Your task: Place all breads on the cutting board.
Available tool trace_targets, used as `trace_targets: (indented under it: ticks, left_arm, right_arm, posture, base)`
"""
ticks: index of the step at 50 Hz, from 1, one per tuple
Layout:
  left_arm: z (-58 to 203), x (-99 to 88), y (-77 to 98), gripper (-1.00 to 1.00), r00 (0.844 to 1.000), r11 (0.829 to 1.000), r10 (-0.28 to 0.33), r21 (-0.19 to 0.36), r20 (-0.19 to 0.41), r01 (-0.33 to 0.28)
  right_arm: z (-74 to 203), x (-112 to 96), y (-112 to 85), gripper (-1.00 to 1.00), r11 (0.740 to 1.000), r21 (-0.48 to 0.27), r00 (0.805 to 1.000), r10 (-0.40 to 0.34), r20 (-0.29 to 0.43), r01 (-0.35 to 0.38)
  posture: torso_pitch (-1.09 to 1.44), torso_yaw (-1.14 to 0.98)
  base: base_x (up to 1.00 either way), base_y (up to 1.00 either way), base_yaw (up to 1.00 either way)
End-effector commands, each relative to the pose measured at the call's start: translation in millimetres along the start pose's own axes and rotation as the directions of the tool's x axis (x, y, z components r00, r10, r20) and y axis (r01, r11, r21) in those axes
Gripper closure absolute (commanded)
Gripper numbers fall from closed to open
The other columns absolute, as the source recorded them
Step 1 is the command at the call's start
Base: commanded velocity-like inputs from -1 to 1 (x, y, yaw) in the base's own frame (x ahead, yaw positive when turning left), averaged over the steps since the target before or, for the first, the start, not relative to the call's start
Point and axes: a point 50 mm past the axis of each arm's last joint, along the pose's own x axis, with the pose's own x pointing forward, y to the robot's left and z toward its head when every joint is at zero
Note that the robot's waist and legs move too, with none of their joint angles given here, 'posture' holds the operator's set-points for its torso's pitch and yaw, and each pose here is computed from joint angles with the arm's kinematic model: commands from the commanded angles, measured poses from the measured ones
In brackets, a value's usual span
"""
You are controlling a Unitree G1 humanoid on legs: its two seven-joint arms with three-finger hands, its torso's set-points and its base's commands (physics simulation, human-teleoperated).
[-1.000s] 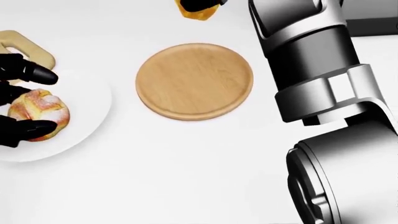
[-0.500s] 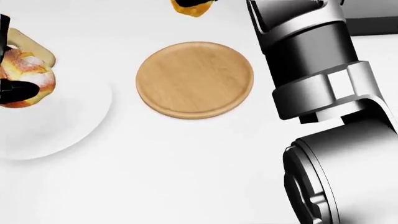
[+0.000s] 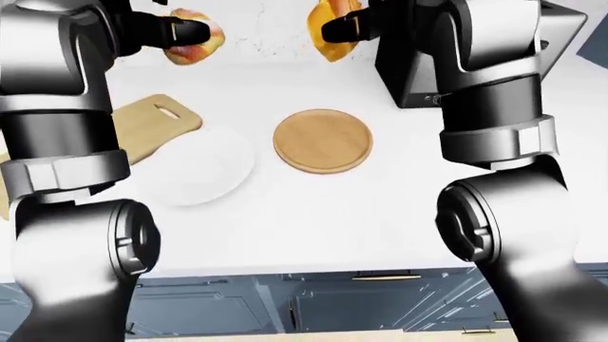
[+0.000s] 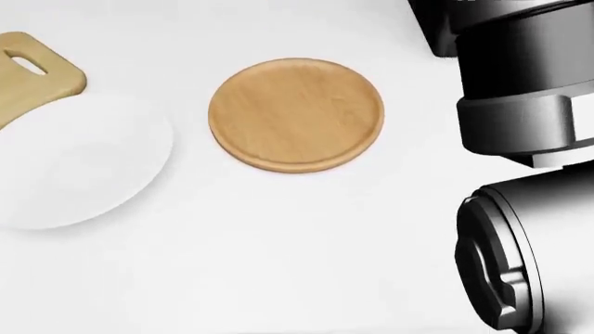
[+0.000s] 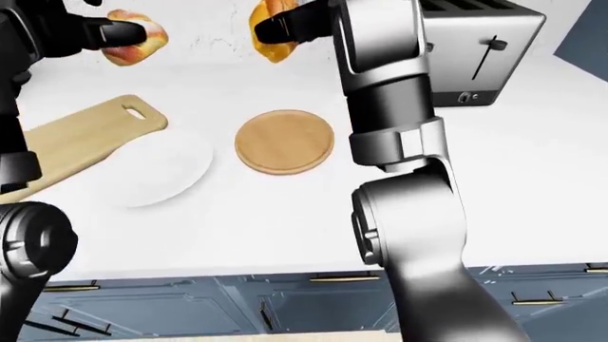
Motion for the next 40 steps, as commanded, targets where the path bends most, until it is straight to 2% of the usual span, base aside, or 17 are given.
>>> trace_targets:
  ticks: [1,8,16,40]
  left_arm:
    - [26.5,-9.0,2.2,1.00,0.994,1.000,0.019,-0.008,0.111,-0.018]
    - [31.4,-6.7,3.2,1.00,0.992,0.999,0.041,-0.017,0.123,-0.040]
    - [24.1,-6.3,3.2,1.00,0.992,0.999,0.040,-0.007,0.117,-0.040]
    - [27.8,-7.0,3.2,1.00,0.992,0.999,0.044,-0.011,0.117,-0.043]
  right_arm:
    - [32.3,-14.5,-5.2,1.00,1.000,0.006,0.990,-0.015,0.142,0.014]
    - [33.2,-14.5,-8.2,1.00,1.000,0.021,0.989,-0.021,0.147,0.018]
    - [30.4,-13.6,-7.6,1.00,1.000,0.024,0.989,-0.021,0.147,0.017]
    - [27.4,-12.5,-4.9,1.00,1.000,0.025,0.989,-0.018,0.147,0.015]
  posture:
    - [0.00,0.00]
    - [0.00,0.00]
    - [0.00,0.00]
    - [0.00,0.00]
  base:
    - [0.00,0.00,0.00]
    - [0.00,0.12,0.00]
    - [0.00,0.26,0.00]
    - [0.00,0.19,0.00]
